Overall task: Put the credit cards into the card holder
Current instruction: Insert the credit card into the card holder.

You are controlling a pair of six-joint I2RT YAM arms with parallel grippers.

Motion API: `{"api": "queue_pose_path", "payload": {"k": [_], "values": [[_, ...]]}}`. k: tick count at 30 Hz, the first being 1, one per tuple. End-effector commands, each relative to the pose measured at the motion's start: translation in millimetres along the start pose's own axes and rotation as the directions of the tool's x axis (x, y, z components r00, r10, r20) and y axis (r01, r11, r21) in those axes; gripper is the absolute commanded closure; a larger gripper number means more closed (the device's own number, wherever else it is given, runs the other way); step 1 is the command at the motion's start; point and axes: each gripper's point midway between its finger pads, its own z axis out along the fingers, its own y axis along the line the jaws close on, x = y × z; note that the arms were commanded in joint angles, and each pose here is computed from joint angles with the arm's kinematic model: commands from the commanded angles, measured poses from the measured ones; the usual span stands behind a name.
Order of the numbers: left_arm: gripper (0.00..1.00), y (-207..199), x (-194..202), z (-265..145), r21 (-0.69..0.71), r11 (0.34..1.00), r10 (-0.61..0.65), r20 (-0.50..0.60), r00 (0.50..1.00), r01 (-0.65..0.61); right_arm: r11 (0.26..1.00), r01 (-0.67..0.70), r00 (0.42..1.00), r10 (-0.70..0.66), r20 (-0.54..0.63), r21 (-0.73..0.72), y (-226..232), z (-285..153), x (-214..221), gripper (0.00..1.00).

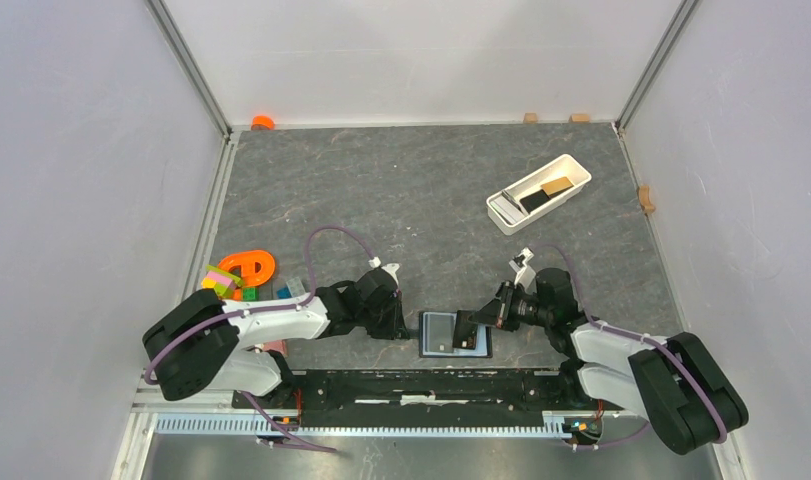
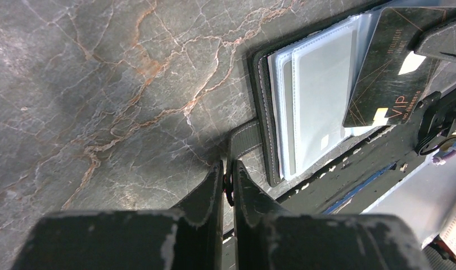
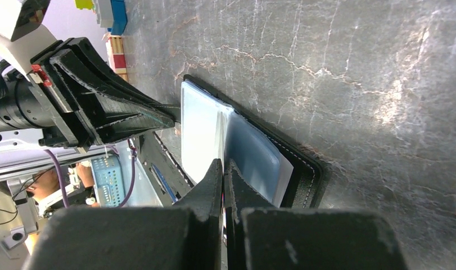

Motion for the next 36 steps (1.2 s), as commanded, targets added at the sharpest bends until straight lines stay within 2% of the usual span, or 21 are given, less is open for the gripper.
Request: {"api": "queue_pose_path", "payload": {"k": [1,4,20,36], "values": [[0.92,1,-1,3,-0.007,1.000,-0.002,0.011,1.000,0.002,0.999,0.037,0.999,-0.037,0.017,0.015,-5,3,-1,1.00],[0.98,1,-1,3,-0.007,1.000,-0.002,0.010,1.000,0.002,0.999,0.035,0.999,-0.036,0.012,0.025,-8,3,2,1.00],[0.98,0,1,4,0.001,1.000,0.003,-0.001,1.000,-0.003,0.999,0.024,1.000,-0.024,-0.007,0.029,-7,12,12,1.00],[0.98,3,0,3,-0.011,1.000,0.002,0.011,1.000,-0.002,0.987,0.043,0.999,-0.048,0.026,0.154,-28,9,4,1.00]]}}
